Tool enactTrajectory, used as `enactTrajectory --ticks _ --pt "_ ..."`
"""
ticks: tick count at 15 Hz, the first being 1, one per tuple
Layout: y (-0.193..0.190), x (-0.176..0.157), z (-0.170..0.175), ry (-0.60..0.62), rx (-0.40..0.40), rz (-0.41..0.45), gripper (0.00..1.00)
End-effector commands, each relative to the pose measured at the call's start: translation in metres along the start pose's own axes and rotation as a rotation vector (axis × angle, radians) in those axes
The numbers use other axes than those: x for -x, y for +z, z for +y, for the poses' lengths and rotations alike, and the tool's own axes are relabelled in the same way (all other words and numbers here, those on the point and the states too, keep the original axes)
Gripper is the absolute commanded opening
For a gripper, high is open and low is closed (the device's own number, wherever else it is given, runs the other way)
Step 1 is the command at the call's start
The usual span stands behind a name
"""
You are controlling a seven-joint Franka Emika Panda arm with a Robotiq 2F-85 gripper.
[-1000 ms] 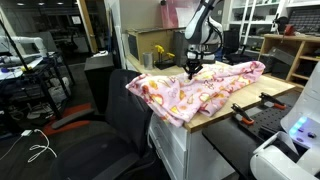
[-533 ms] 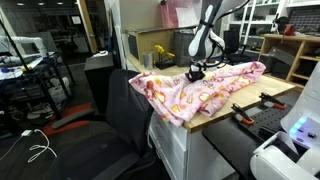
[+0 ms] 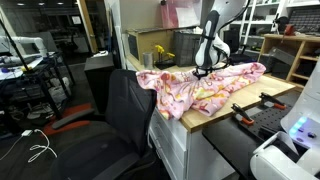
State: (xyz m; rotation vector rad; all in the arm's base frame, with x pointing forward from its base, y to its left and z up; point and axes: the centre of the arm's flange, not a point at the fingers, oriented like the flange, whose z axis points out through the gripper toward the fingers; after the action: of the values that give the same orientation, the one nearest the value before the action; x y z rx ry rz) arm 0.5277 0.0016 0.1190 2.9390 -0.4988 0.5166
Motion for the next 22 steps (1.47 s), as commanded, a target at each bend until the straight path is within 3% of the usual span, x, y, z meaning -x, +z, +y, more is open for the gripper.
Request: enactTrajectory --ticks 1,9,11,15,22 --pt "0.023 -0.017 0.029 0.034 0.093 0.051 0.0" --pt "0.039 -0.032 0.057 0.092 0.207 0.066 0.0" --pt "0.039 -0.033 0.061 0.091 0.264 0.127 0.0" --pt "0.04 -0.029 0.064 0.108 0.306 0.135 0.0" --pt "0.005 -0.019 0.047 0.163 0.236 0.097 0.0"
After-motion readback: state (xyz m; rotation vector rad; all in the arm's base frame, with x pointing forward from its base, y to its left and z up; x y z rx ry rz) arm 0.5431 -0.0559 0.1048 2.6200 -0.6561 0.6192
